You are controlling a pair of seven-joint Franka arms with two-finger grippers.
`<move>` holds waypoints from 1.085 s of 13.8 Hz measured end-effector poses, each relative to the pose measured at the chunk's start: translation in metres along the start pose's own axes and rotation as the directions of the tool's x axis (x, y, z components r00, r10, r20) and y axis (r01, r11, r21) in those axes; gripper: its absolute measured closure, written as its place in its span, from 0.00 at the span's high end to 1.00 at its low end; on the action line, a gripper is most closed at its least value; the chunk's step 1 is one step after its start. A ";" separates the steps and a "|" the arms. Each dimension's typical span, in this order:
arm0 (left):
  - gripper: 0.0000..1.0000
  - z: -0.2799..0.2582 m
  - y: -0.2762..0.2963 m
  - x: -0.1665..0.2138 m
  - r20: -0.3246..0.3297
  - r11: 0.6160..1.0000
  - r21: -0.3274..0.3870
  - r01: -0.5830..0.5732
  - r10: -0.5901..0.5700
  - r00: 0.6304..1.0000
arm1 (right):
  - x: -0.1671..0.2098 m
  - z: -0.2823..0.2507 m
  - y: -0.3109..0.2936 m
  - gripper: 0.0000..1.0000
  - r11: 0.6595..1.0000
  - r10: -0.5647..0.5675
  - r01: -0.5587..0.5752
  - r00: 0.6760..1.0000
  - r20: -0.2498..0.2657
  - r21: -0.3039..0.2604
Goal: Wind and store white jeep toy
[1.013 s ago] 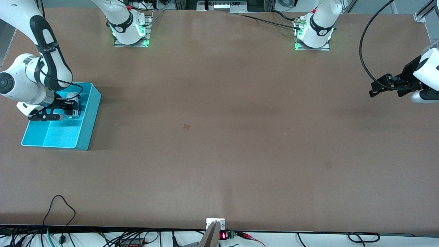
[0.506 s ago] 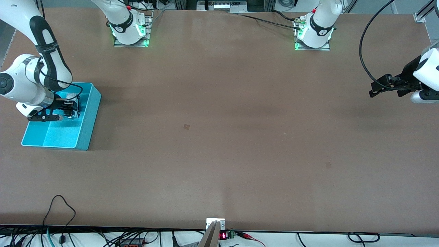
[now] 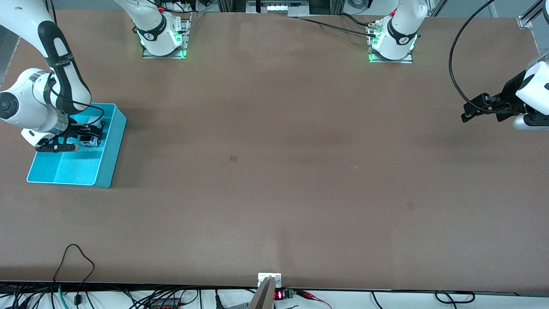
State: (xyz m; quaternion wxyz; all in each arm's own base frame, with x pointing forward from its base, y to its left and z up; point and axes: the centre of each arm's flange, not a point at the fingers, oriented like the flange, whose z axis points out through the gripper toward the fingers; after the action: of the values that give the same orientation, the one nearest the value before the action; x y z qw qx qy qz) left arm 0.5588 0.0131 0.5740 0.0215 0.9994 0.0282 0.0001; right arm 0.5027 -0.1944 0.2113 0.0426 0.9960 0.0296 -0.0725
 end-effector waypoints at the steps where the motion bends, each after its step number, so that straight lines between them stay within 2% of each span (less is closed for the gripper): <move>1: 1.00 0.000 0.000 0.000 0.001 1.000 0.000 0.000 0.000 1.000 | 0.002 -0.002 0.000 1.00 1.000 -0.002 0.002 1.000 -0.006 -0.002; 3: 1.00 0.001 0.000 0.000 0.002 1.000 0.000 0.000 0.000 1.000 | 0.015 -0.020 -0.003 1.00 1.000 -0.016 0.015 0.999 -0.035 -0.011; 5: 1.00 0.001 0.000 0.000 0.002 1.000 0.000 0.000 0.000 1.000 | 0.031 -0.060 -0.012 1.00 0.999 -0.041 0.041 0.998 -0.037 -0.006; 9: 1.00 0.001 -0.001 0.001 0.002 1.000 0.000 0.001 -0.001 1.000 | 0.060 -0.189 -0.039 1.00 0.994 -0.105 0.106 0.994 -0.040 0.012; 13: 1.00 0.001 -0.001 0.001 0.002 1.000 0.000 0.002 -0.002 1.000 | 0.062 -0.281 -0.063 1.00 0.989 -0.151 0.150 0.978 -0.144 -0.016; 15: 1.00 0.001 -0.001 0.001 0.002 1.000 0.000 0.002 -0.002 1.000 | 0.057 -0.316 -0.086 1.00 0.982 -0.191 0.189 0.965 -0.179 -0.028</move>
State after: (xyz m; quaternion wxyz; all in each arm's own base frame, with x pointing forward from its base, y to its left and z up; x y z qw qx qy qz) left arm 0.5594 0.0141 0.5727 0.0215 0.9993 0.0292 -0.0011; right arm 0.5982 -0.0781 0.5078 0.0379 0.9908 0.1288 0.0147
